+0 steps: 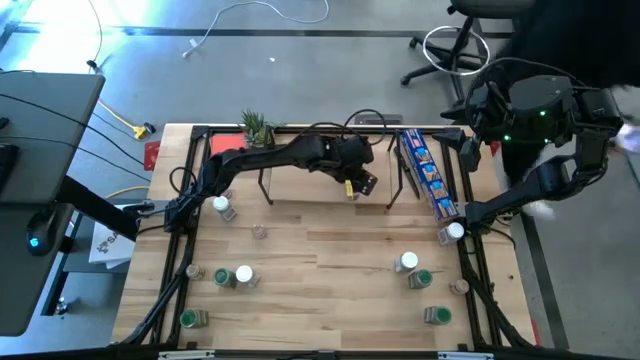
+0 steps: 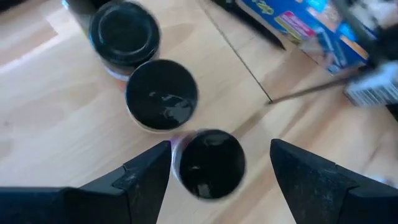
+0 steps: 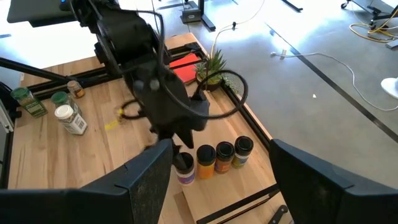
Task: Shelf spices
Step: Put the black seasoning bottle on the shelf aligned with the other black seasoning bottles, then adjust the black seasoning bottles on the shelf
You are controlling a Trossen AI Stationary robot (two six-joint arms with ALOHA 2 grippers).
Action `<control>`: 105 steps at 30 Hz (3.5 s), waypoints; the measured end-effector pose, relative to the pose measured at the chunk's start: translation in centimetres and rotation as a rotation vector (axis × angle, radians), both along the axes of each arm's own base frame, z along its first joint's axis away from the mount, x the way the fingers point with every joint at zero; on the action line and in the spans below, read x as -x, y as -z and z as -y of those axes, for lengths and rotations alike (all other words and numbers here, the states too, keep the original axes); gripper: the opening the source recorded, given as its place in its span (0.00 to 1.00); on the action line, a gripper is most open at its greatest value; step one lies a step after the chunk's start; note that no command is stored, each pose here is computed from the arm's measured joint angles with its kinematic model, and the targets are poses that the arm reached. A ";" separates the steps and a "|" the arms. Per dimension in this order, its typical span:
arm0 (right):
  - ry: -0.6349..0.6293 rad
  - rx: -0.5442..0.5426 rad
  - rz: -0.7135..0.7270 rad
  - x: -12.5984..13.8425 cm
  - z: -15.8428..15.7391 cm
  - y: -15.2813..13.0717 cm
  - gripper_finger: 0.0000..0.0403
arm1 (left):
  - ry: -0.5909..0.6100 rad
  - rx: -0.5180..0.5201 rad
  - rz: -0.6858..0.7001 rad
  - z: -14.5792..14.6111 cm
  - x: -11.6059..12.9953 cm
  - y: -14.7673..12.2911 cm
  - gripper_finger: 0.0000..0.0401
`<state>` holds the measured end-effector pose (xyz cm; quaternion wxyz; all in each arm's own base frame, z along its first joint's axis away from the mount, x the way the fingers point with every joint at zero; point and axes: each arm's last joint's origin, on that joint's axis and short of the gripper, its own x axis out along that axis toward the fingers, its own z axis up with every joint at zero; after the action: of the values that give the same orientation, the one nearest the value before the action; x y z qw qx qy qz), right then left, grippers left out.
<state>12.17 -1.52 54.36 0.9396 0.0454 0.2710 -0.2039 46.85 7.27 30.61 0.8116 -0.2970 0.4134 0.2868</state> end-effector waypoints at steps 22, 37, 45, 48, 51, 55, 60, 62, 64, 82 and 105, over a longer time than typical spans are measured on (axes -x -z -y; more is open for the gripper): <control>-0.001 0.002 -0.001 0.0 0.0 0.0 0.65 | 0.320 -0.036 -0.136 2.3 0.2 3.1 0.29; 0.012 -0.017 0.008 0.0 0.0 0.0 0.65 | 0.267 -0.041 -0.097 1.2 0.6 1.6 0.26; 0.010 -0.015 0.006 0.0 0.0 0.0 0.65 | 0.225 -0.034 -0.186 0.3 2.6 0.1 0.26; 0.010 -0.015 0.006 -0.1 0.0 0.0 0.65 | 0.209 -0.042 -0.181 -1.2 2.2 1.2 0.26; 0.010 -0.015 0.005 -0.1 0.0 0.0 0.65 | 0.185 -0.045 -0.171 -2.7 1.8 2.5 0.26; 0.011 -0.016 0.006 -0.1 0.0 0.0 0.65 | 0.140 -0.042 -0.145 -4.2 1.6 3.5 0.26; 0.011 -0.015 0.005 -0.1 0.0 0.0 0.65 | 0.124 -0.049 -0.117 -5.0 1.5 3.7 0.26; 0.010 -0.015 0.005 -0.1 0.0 0.0 0.65 | 0.131 -0.059 -0.101 -5.0 1.4 3.6 0.26; 0.010 -0.015 0.005 -0.1 0.0 0.0 0.65 | 0.129 -0.060 -0.105 -5.0 1.4 3.7 0.26; 0.012 -0.017 0.006 -0.1 0.0 0.0 0.65 | 0.007 -0.110 -0.020 -11.9 2.9 3.1 0.26; 0.033 -0.009 0.007 -0.1 0.1 0.0 0.65 | 0.002 -0.012 -0.012 -10.6 1.8 4.7 0.26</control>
<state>12.26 -1.59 54.35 0.9368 0.0547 0.2678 -0.2183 45.05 17.91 25.96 0.8112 -0.2902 0.4166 0.2902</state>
